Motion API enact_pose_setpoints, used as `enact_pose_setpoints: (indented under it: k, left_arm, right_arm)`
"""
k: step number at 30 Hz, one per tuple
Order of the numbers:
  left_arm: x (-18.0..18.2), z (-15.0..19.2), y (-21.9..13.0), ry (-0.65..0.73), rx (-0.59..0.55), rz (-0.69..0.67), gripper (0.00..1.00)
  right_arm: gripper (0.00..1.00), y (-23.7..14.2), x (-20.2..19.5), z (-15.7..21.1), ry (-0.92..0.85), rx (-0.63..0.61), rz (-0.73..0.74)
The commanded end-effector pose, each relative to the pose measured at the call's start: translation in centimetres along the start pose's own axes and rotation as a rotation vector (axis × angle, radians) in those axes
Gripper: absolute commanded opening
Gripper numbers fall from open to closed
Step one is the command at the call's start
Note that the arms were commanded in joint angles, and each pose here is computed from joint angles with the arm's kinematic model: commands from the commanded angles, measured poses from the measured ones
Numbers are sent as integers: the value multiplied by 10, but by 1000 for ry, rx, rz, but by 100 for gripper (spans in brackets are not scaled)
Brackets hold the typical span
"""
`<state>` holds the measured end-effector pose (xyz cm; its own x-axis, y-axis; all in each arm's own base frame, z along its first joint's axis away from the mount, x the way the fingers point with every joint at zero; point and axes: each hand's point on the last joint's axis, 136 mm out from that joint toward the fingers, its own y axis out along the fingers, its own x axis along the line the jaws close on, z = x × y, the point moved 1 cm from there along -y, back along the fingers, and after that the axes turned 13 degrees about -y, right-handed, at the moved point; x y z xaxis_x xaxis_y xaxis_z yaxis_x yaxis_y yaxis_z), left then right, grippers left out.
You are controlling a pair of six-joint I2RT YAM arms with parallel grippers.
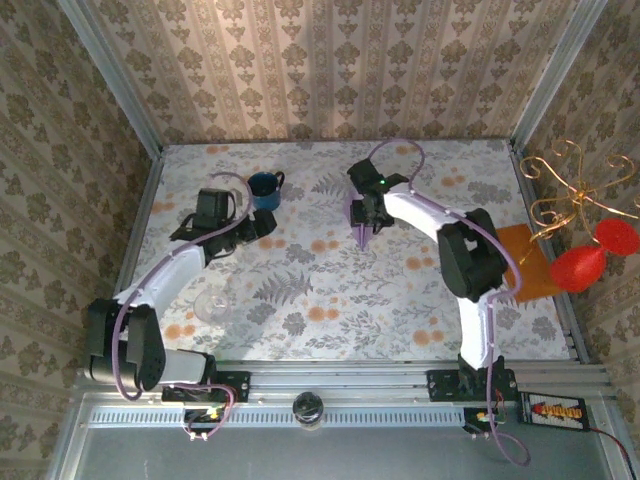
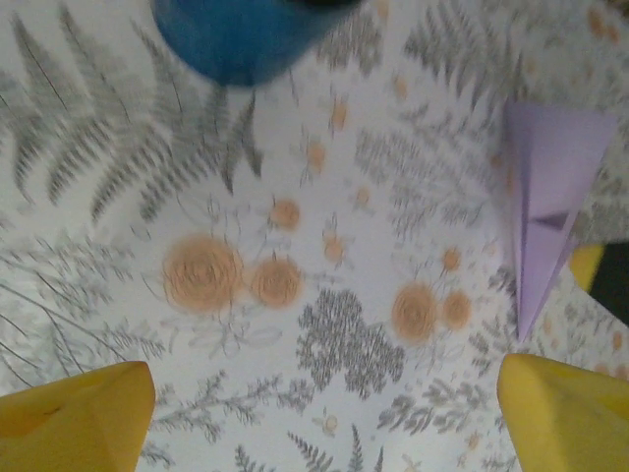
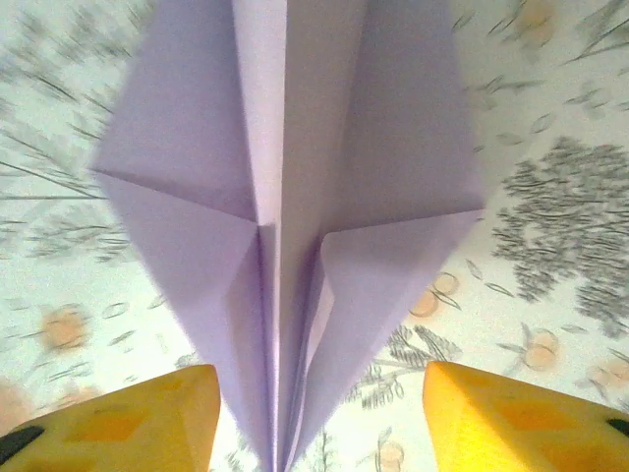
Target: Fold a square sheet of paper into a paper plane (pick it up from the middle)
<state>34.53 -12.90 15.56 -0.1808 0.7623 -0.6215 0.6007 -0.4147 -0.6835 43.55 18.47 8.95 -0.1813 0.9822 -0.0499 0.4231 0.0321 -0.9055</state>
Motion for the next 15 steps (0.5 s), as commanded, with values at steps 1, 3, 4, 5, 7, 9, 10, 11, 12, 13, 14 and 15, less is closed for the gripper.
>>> enact_pose_setpoints:
  k: [1, 3, 4, 5, 7, 9, 10, 11, 12, 13, 14, 15]
  left_arm:
    - [3, -28, -25, 50, -119, -48, 92]
    - [9, -39, -37, 49, -178, -70, 94]
    - [14, -44, -44, 49, -212, -82, 94]
    - [17, -50, -50, 54, -252, -95, 95]
    - [30, -58, -60, 65, -333, -135, 96]
    - [44, -64, -69, 79, -413, -182, 97]
    - [54, -66, -72, 88, -451, -222, 98]
    - [62, -68, -78, 98, -496, -258, 98]
    - [70, -70, -82, 105, -530, -291, 98]
    - [78, -72, -86, 111, -560, -326, 98]
    - [86, -73, -90, 118, -587, -363, 98]
    - [92, -74, -93, 124, -606, -391, 98]
  right_arm:
    - [63, -49, -11, -23, 43, -168, -1]
    - [68, -65, -18, -21, 53, -233, 10]
    - [71, -71, -24, -16, 56, -264, 26]
    - [73, -77, -30, -12, 56, -301, 44]
    - [78, -87, -45, 0, 64, -366, 96]
    - [82, -95, -60, 14, 64, -420, 157]
    - [85, -103, -68, 18, 68, -455, 188]
    - [88, -105, -78, 28, 72, -469, 229]
    - [92, -114, -88, 34, 86, -496, 272]
    - [98, -118, -99, 43, 101, -513, 319]
    - [100, -122, -111, 51, 119, -531, 364]
    - [100, -125, -120, 58, 131, -541, 396]
